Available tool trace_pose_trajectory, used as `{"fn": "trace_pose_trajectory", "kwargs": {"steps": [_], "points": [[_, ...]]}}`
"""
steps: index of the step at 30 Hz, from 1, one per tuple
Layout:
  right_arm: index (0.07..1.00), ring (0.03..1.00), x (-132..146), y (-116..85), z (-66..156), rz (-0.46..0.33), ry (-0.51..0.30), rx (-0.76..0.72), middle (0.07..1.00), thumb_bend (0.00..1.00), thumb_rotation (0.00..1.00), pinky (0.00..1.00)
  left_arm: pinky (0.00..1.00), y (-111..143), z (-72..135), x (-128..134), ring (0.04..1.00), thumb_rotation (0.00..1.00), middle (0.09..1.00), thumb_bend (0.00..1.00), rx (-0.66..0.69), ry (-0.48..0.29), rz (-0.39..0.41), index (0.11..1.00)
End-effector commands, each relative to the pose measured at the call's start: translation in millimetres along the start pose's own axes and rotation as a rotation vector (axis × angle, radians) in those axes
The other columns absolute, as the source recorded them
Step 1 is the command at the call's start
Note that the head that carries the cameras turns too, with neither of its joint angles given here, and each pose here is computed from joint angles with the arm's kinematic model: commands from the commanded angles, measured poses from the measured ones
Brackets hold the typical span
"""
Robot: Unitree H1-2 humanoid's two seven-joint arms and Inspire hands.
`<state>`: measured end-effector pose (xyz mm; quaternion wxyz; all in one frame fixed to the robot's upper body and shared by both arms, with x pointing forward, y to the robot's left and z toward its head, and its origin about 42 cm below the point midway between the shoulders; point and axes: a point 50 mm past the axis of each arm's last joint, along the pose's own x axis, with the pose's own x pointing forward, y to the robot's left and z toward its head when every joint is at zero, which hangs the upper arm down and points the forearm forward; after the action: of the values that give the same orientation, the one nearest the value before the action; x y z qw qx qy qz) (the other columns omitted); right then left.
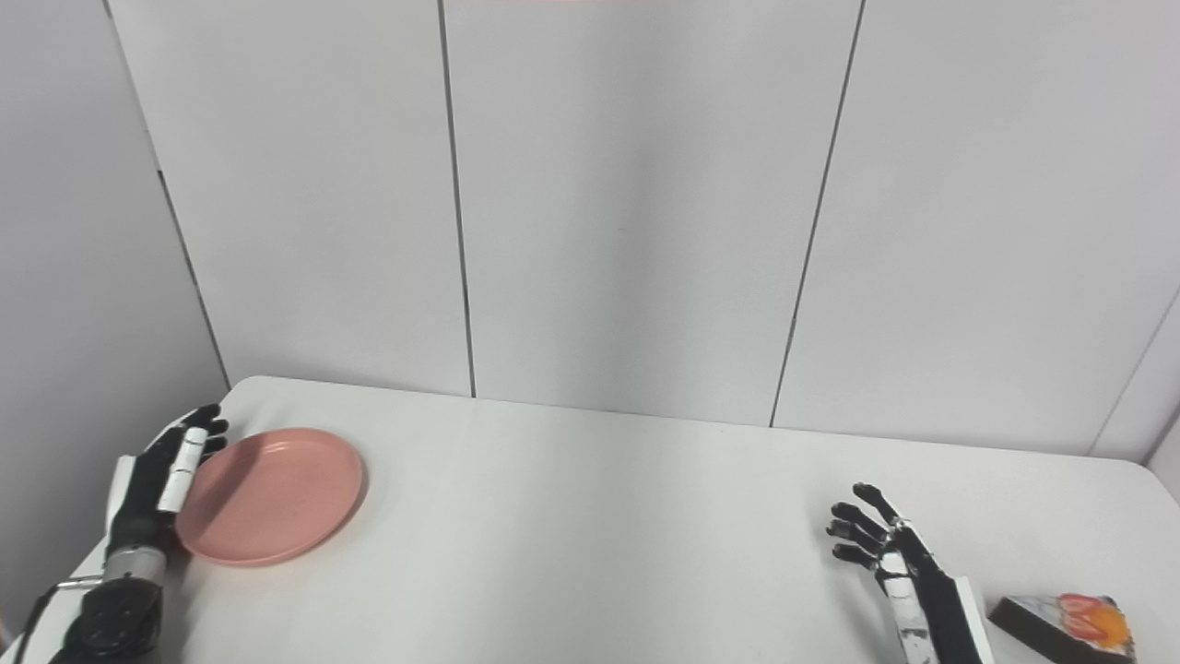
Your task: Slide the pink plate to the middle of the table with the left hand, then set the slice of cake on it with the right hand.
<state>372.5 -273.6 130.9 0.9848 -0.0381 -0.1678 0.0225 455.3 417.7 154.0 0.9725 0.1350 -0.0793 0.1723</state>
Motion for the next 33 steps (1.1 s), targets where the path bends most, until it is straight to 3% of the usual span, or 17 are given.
{"fn": "trace_pose_trajectory", "kwargs": {"steps": [1,10,16,24,30,33], "points": [[0.843,0.754,-75,20,-54,-0.026,0.260,0.070,0.773,0.90,0.98,0.71,0.75,-25,14,3,0.790,0.95,0.797,0.78,-0.040,-0.062,-0.074,0.756],[0.844,0.751,-74,25,-52,-0.026,0.259,0.071,0.771,0.90,0.98,0.71,0.76,-56,21,0,0.801,0.93,0.791,0.71,-0.090,-0.078,-0.128,0.751],[0.843,0.760,-73,29,-52,-0.023,0.260,0.080,0.781,0.91,0.97,0.72,0.81,-74,22,3,0.820,0.94,0.808,0.71,-0.086,-0.061,-0.181,0.760],[0.848,0.758,-71,32,-50,-0.015,0.255,0.069,0.782,0.91,0.99,0.72,0.79,-99,33,1,0.814,0.93,0.802,0.75,-0.108,-0.089,-0.219,0.757],[0.844,0.761,-70,36,-48,-0.017,0.254,0.072,0.783,0.90,0.98,0.72,0.77,-118,38,-5,0.804,0.94,0.796,0.69,-0.126,-0.107,-0.254,0.762],[0.850,0.762,-70,39,-46,-0.015,0.251,0.064,0.785,0.90,1.00,0.72,0.77,-129,39,-10,0.806,0.94,0.798,0.71,-0.137,-0.110,-0.290,0.753]]}}
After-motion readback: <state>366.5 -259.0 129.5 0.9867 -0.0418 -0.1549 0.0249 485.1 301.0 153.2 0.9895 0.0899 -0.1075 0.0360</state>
